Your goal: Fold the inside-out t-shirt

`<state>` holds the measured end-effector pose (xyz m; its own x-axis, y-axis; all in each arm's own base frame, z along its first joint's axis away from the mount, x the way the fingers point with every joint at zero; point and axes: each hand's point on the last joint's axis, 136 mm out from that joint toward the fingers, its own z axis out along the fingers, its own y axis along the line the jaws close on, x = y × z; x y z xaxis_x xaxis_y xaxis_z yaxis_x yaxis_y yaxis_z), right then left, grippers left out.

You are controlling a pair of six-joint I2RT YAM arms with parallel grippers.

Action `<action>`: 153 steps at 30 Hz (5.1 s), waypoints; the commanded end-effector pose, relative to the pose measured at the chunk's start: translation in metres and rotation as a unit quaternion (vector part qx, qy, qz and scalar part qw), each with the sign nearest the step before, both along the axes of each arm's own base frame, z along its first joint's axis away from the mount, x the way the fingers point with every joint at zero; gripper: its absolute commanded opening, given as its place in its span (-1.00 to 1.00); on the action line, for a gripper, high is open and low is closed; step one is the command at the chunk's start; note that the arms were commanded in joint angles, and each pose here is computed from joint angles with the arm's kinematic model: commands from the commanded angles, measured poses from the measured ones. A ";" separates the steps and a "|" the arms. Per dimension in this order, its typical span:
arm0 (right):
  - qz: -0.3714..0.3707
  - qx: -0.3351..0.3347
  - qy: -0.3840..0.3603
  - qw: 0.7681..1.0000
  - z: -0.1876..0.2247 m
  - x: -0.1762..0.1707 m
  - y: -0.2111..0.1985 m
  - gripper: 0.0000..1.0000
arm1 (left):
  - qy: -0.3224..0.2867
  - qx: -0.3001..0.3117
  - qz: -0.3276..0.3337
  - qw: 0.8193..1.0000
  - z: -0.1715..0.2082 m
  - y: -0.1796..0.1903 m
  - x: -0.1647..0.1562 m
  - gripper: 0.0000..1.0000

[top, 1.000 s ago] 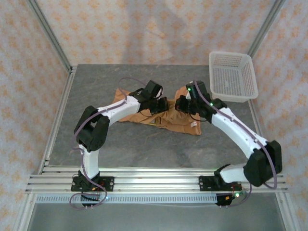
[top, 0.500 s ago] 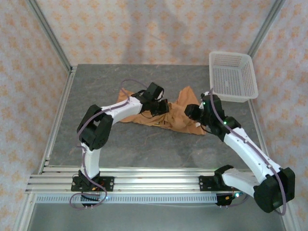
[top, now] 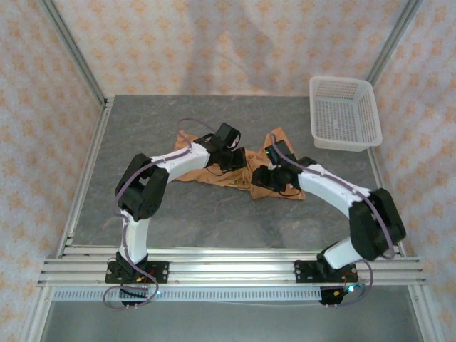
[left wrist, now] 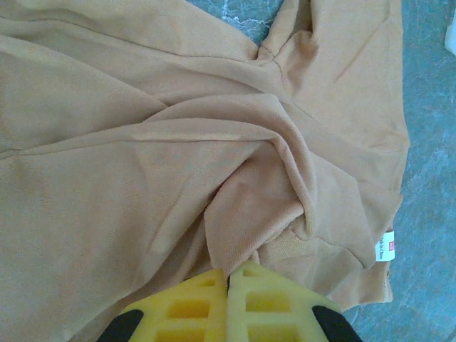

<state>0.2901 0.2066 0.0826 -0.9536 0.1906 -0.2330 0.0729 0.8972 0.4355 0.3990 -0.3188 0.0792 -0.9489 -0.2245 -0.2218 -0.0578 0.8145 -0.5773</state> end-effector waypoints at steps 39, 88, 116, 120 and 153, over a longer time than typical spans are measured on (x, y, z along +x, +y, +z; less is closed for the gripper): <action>-0.108 0.083 -0.043 0.990 0.010 0.074 -0.067 -1.00 | 0.004 -0.098 -0.033 0.995 0.031 -0.071 -0.038 -0.27; -0.136 0.006 -0.023 0.990 -0.034 0.068 -0.100 -1.00 | -0.118 -0.131 0.013 0.984 0.138 -0.052 -0.042 -1.00; -0.147 0.022 -0.008 0.989 -0.005 0.062 -0.068 -0.70 | -0.037 -0.015 -0.011 0.999 0.021 -0.052 -0.042 -0.43; -0.142 0.012 0.003 0.990 -0.017 0.068 -0.062 -0.51 | -0.034 -0.013 -0.004 0.999 0.018 -0.043 -0.043 -0.43; -0.205 -0.045 -0.314 0.926 0.225 -0.027 -0.168 -0.44 | 0.063 0.076 0.163 0.982 -0.072 0.146 -0.024 -0.53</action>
<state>0.2719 0.0650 0.3027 -0.5576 0.4481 -0.6988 0.0966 0.8711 0.4815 0.3885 -0.1903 0.0232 -0.8537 -0.4915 -0.1723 -0.3591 0.7951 -0.4887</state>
